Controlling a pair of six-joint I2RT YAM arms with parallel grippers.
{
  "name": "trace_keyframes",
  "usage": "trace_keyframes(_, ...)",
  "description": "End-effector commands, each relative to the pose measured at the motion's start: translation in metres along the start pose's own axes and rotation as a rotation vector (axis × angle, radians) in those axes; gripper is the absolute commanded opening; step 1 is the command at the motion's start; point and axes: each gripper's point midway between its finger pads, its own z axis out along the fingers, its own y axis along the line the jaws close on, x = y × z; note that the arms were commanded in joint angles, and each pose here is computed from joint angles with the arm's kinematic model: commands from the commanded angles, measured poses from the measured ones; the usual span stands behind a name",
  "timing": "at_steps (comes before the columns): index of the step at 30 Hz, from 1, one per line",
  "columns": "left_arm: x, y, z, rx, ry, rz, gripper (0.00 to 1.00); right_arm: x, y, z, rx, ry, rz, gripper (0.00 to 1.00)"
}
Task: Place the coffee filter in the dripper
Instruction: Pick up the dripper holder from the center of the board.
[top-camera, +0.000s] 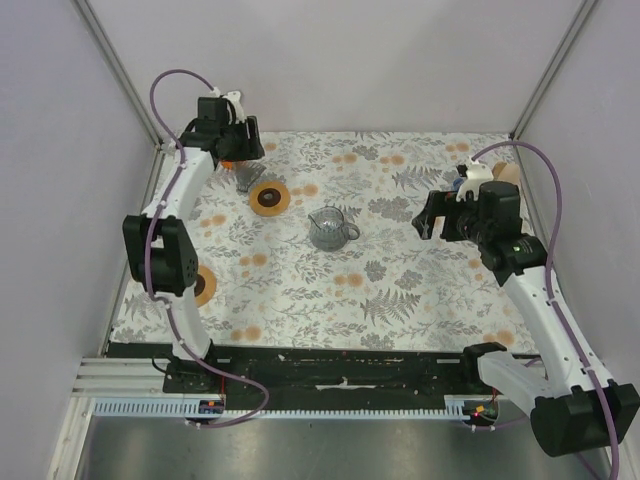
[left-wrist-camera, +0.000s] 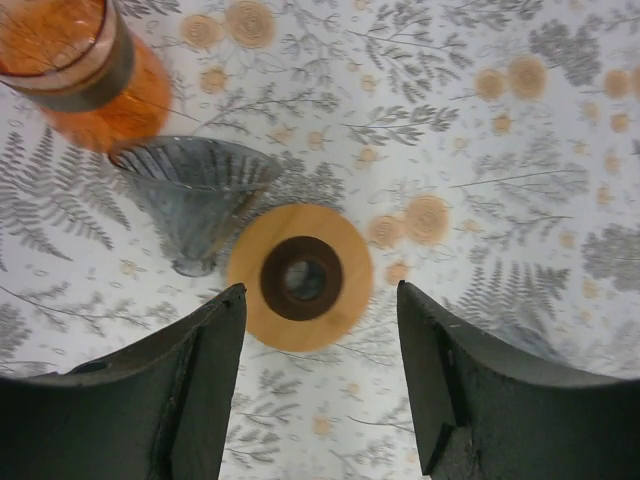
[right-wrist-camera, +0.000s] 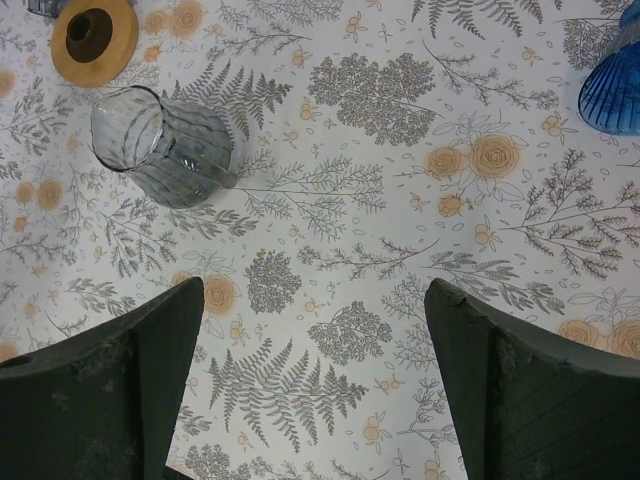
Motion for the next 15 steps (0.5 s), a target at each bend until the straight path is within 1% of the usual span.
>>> trace_keyframes(1,0.008,0.012,0.028,-0.008,0.09,0.321,0.67,-0.014,0.008,0.0,-0.031,-0.013,-0.027,0.98)
trace_keyframes(3,0.013,0.023,0.04,-0.04,0.134,0.361,0.67,-0.015,0.008,0.003,-0.036,-0.003,-0.025,0.98)
trace_keyframes(4,0.02,0.026,0.047,-0.041,0.162,0.369,0.63,-0.013,0.008,0.004,-0.037,0.007,-0.025,0.98)
trace_keyframes(6,0.032,0.031,0.057,-0.043,0.208,0.383,0.49,-0.012,0.007,0.006,-0.034,0.015,-0.024,0.98)
trace_keyframes(7,0.039,0.036,0.064,-0.054,0.232,0.388,0.45,-0.012,0.007,0.006,-0.032,0.016,-0.022,0.98)
trace_keyframes(11,0.065,0.052,0.079,-0.088,0.312,0.414,0.42,-0.009,0.006,0.009,-0.03,0.03,-0.016,0.98)
trace_keyframes(15,0.078,0.058,0.085,-0.092,0.348,0.418,0.41,-0.008,0.005,0.011,-0.027,0.035,-0.013,0.98)
